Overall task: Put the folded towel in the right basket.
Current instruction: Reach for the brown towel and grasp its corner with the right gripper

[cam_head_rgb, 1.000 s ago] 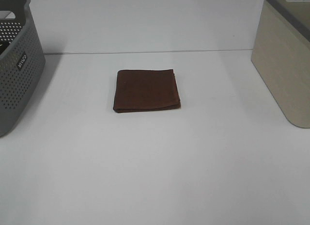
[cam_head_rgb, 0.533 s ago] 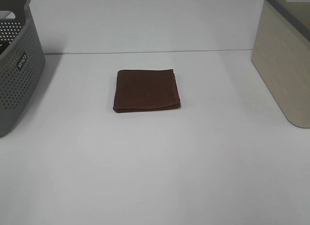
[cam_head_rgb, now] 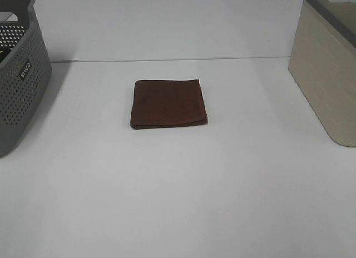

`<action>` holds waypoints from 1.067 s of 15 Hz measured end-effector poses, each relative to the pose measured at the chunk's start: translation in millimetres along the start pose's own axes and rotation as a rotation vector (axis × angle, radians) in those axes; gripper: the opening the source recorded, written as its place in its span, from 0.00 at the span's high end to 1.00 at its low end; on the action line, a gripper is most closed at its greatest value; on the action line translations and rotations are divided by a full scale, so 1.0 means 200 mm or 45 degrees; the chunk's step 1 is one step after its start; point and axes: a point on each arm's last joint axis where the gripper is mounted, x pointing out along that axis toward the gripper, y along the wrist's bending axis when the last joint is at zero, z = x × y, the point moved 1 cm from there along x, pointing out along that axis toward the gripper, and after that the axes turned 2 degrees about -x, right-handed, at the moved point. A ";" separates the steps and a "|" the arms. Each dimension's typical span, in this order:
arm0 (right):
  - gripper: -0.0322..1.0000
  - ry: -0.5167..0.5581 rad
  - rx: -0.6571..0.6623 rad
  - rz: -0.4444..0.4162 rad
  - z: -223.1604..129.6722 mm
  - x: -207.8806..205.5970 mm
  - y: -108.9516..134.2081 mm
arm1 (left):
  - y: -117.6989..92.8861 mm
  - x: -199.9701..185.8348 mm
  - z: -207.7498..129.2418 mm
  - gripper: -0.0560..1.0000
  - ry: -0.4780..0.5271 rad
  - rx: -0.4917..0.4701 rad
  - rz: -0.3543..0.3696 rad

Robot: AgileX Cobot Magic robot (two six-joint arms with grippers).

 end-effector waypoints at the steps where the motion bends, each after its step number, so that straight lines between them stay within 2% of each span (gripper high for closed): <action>1: 0.37 0.000 0.000 0.000 0.00 0.00 0.00 | 0.00 0.00 0.00 0.03 0.000 0.000 0.000; 16: 0.37 0.000 0.000 0.000 0.00 0.00 0.00 | 0.00 0.00 0.00 0.03 0.000 0.000 0.000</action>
